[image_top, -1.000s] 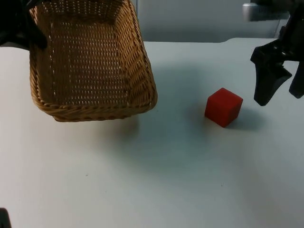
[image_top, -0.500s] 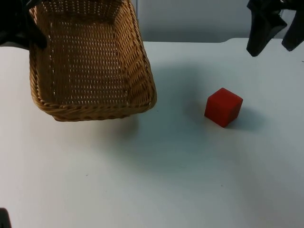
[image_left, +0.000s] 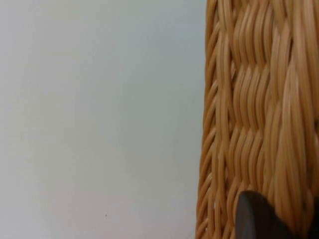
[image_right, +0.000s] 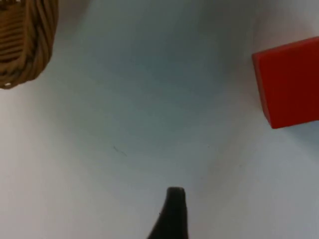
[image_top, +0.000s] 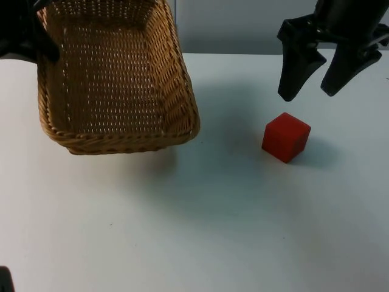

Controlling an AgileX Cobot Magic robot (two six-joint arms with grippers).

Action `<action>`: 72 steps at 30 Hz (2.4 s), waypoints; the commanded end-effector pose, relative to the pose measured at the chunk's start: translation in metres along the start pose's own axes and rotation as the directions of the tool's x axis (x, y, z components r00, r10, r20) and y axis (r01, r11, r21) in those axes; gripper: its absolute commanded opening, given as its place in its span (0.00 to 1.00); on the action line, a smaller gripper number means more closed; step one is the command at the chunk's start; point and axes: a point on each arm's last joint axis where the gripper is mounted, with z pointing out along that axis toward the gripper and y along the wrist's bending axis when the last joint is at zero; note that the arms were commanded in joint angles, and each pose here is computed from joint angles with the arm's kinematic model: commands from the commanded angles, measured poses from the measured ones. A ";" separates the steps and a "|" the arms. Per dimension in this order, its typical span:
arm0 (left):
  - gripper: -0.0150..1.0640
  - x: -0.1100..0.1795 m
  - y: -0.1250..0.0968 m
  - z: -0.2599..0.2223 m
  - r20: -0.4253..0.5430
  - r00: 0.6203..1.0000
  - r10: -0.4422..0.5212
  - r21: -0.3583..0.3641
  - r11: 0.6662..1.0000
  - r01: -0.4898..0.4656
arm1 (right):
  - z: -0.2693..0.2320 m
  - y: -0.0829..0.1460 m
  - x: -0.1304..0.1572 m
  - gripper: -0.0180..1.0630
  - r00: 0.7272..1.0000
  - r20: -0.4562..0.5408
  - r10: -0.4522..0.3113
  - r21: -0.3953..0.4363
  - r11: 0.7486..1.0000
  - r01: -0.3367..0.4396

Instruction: Pick up the basket with the left hand and place the cube into the basket with the right hand.

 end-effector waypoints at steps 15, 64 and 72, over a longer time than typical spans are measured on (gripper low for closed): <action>0.01 -0.006 -0.005 -0.007 0.039 0.999 -0.016 0.018 1.000 0.016 | 0.031 -0.005 -0.003 0.69 0.997 -0.076 0.012 -0.012 1.000 -0.013; 0.01 -0.006 -0.005 -0.007 0.041 0.999 -0.016 0.018 1.000 0.016 | 0.074 -0.026 -0.021 0.68 0.988 -0.126 -0.089 0.095 0.990 0.102; 0.01 -0.006 -0.005 -0.007 0.041 0.999 -0.016 0.018 1.000 0.016 | 0.074 -0.029 -0.020 0.71 0.984 -0.142 -0.103 0.127 0.984 0.121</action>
